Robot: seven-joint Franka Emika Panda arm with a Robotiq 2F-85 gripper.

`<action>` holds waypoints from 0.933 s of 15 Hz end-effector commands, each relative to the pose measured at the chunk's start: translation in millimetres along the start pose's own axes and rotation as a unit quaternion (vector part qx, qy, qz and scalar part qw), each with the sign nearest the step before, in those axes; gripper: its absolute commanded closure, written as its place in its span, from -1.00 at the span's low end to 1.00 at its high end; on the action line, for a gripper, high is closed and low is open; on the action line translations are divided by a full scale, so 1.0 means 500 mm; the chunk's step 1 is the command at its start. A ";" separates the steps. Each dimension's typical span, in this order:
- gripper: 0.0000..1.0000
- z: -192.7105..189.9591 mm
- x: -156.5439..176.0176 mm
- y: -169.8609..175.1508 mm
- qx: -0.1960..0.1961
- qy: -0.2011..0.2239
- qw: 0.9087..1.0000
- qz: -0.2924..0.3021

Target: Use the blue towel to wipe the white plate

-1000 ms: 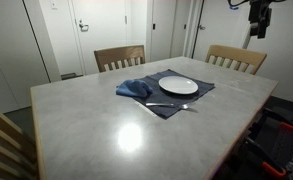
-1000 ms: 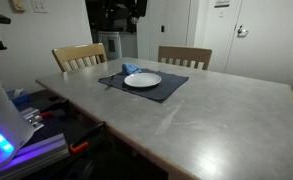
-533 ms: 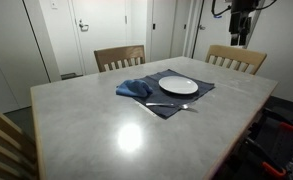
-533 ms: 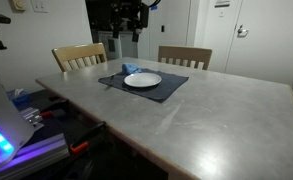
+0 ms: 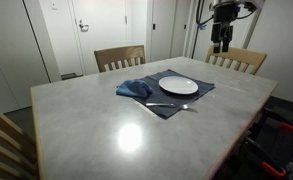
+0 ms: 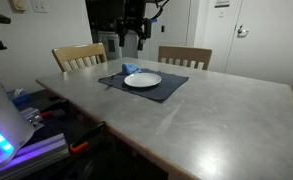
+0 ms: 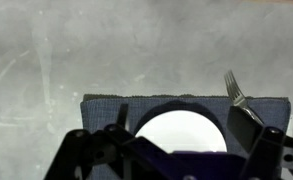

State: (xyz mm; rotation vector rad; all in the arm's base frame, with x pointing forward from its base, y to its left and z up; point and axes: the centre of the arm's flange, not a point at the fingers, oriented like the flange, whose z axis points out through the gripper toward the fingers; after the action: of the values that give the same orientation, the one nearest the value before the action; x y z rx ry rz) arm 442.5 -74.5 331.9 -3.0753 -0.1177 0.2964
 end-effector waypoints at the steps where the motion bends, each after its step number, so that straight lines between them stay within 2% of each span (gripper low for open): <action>1: -1.00 0.000 0.006 0.000 -0.001 -0.001 1.000 0.002; 3: -1.00 0.000 0.012 0.001 -0.001 -0.001 1.000 0.003; 5: -1.00 0.000 0.009 -0.014 -0.009 0.016 1.000 0.009; 7: -1.00 0.000 0.019 -0.030 -0.020 0.050 0.998 0.027; 14: -1.00 0.000 0.089 -0.095 -0.018 0.154 0.986 0.055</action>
State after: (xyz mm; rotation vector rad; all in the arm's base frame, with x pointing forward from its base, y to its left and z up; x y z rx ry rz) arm 472.1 -38.3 338.1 -3.1382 0.0339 -0.0758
